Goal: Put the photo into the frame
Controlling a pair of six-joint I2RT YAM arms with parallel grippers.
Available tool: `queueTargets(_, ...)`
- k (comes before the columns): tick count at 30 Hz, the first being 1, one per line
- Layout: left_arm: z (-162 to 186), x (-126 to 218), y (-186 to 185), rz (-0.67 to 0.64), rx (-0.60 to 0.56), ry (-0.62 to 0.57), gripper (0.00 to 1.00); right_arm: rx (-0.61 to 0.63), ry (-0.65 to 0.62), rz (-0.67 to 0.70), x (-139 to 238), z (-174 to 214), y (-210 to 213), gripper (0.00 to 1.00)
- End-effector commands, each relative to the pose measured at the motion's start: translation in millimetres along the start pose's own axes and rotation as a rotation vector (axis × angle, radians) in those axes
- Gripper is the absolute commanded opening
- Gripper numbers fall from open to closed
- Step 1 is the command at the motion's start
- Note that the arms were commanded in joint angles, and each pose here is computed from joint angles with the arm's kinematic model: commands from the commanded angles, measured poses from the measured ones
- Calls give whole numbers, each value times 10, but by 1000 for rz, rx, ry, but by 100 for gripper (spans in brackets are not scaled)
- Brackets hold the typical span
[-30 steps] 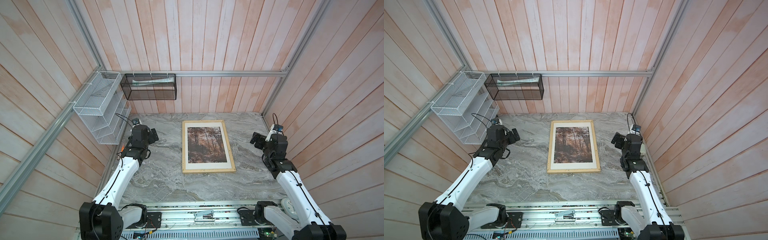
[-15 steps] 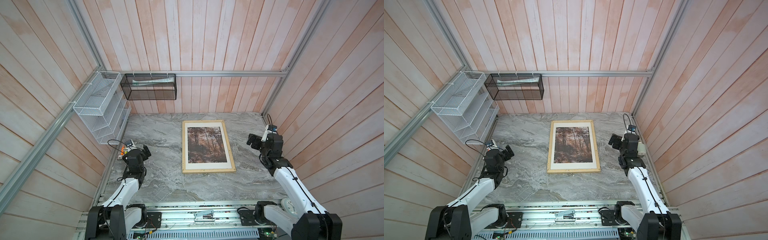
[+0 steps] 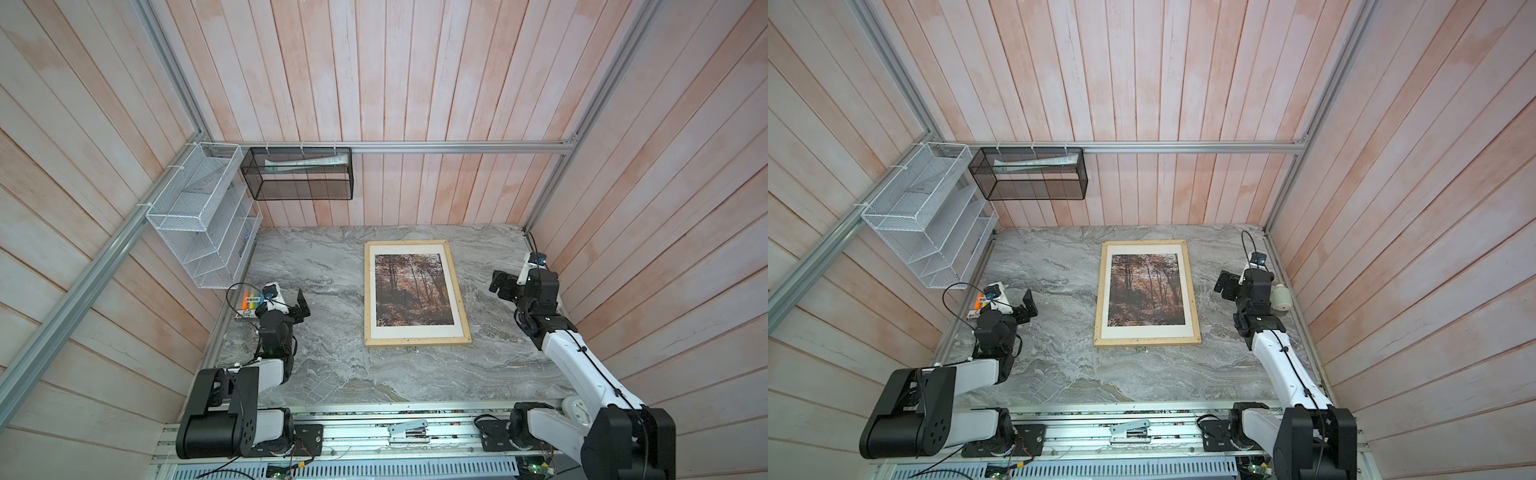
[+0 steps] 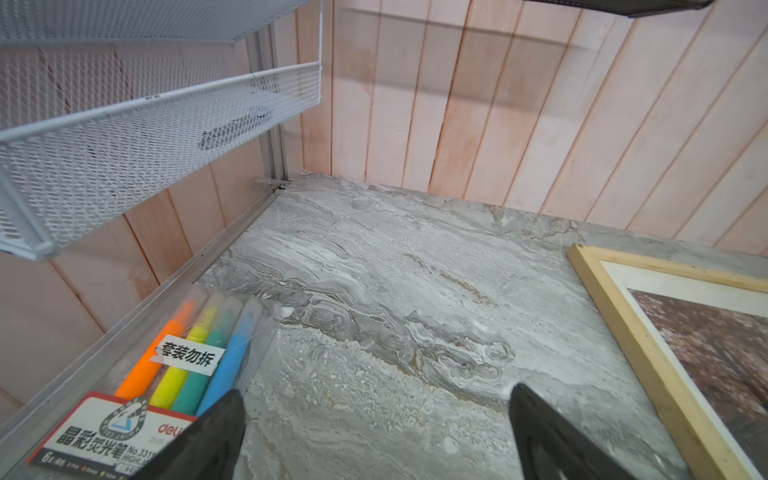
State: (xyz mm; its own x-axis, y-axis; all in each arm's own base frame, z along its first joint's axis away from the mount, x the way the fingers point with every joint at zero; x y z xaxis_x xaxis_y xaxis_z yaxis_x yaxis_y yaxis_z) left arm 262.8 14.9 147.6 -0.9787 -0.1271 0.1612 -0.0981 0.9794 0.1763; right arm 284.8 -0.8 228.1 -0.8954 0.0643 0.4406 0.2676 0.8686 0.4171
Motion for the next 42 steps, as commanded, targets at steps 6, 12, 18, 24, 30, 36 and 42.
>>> queueTargets(6, -32, -255, -174, 183, -109, -50, 100, 63, -18, -59, -123, 138, -21, 98)
queueTargets(12, -18, -270, -138, 133, -89, -48, 100, 215, -19, -117, -164, 375, -110, 98)
queueTargets(18, -20, -274, -138, 135, -90, -40, 100, 228, -135, -114, -124, 476, -210, 98)
queueTargets(24, -18, -272, -139, 135, -90, -40, 100, 243, -226, -116, -164, 590, -322, 98)
queueTargets(30, -19, -275, -139, 135, -90, -39, 100, 219, -288, -139, -198, 566, -361, 98)
queueTargets(36, -21, -275, -138, 135, -90, -40, 100, 196, -341, -153, -154, 614, -491, 98)
queueTargets(42, -24, -276, -138, 134, -90, -42, 100, 190, -324, -171, -323, 673, -504, 98)
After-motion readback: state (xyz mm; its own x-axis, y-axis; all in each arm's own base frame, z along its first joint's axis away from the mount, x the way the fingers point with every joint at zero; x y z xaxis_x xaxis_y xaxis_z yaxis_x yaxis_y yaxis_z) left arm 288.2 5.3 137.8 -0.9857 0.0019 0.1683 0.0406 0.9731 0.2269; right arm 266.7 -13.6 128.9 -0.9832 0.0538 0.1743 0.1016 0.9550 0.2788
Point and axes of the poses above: each gripper's point midway between its finger pads, its own x axis back along the fingers, its own y axis along the line the jaws close on, z = x × y, the point moved 10 cm from there along x, back along the fingers, and after that the axes turned 15 degrees about -x, right-handed, at the moved point
